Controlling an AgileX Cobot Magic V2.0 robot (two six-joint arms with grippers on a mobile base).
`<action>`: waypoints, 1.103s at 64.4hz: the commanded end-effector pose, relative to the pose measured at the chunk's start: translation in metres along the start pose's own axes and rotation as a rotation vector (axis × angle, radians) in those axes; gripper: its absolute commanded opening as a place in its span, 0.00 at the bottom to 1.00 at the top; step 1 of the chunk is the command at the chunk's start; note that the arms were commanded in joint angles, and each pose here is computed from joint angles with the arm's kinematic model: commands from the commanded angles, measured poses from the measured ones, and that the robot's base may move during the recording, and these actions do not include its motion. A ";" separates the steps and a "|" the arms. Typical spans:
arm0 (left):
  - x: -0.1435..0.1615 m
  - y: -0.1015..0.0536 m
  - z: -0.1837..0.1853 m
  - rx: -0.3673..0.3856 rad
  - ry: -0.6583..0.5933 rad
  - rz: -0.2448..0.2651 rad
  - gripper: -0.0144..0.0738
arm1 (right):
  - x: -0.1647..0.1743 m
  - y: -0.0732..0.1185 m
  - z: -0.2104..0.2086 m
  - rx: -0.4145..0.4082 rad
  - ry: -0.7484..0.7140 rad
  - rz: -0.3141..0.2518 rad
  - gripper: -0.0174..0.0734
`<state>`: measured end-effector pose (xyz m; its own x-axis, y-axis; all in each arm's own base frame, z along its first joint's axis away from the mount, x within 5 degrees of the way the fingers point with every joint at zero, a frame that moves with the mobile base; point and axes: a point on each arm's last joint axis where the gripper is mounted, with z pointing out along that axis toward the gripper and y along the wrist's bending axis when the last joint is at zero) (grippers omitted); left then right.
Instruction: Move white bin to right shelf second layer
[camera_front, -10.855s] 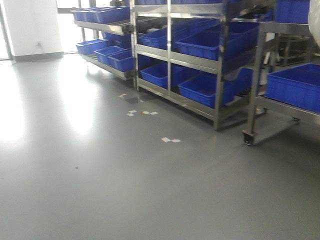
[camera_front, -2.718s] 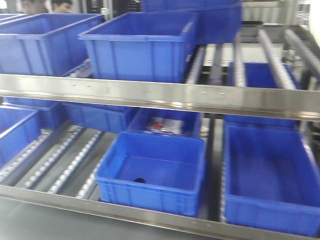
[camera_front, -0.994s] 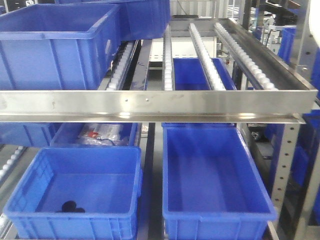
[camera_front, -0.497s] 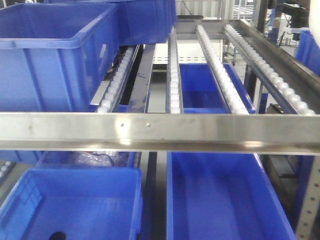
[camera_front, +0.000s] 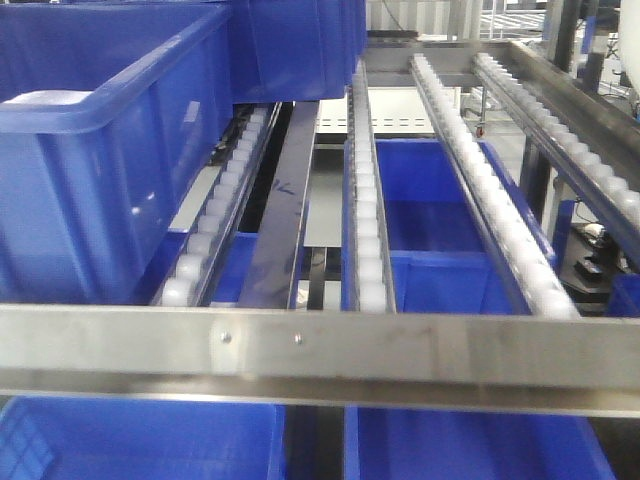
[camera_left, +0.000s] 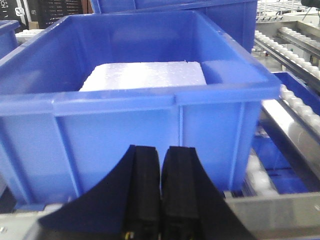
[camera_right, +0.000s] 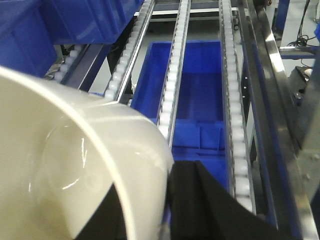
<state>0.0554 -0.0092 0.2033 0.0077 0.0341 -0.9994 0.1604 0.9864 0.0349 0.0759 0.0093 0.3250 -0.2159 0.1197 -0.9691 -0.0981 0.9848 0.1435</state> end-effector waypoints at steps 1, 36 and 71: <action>0.004 0.000 0.000 -0.004 -0.062 -0.009 0.26 | -0.019 0.003 -0.002 -0.021 -0.125 -0.005 0.26; 0.004 0.000 0.000 -0.004 -0.062 -0.009 0.26 | -0.019 0.003 -0.002 -0.021 -0.125 -0.005 0.26; 0.004 0.000 0.000 -0.004 -0.062 -0.009 0.26 | -0.019 0.003 -0.002 -0.021 -0.125 -0.005 0.26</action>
<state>0.0554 -0.0092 0.2033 0.0077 0.0341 -0.9994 0.1604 0.9864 0.0349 0.0759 0.0093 0.3250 -0.2159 0.1197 -0.9691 -0.0981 0.9848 0.1435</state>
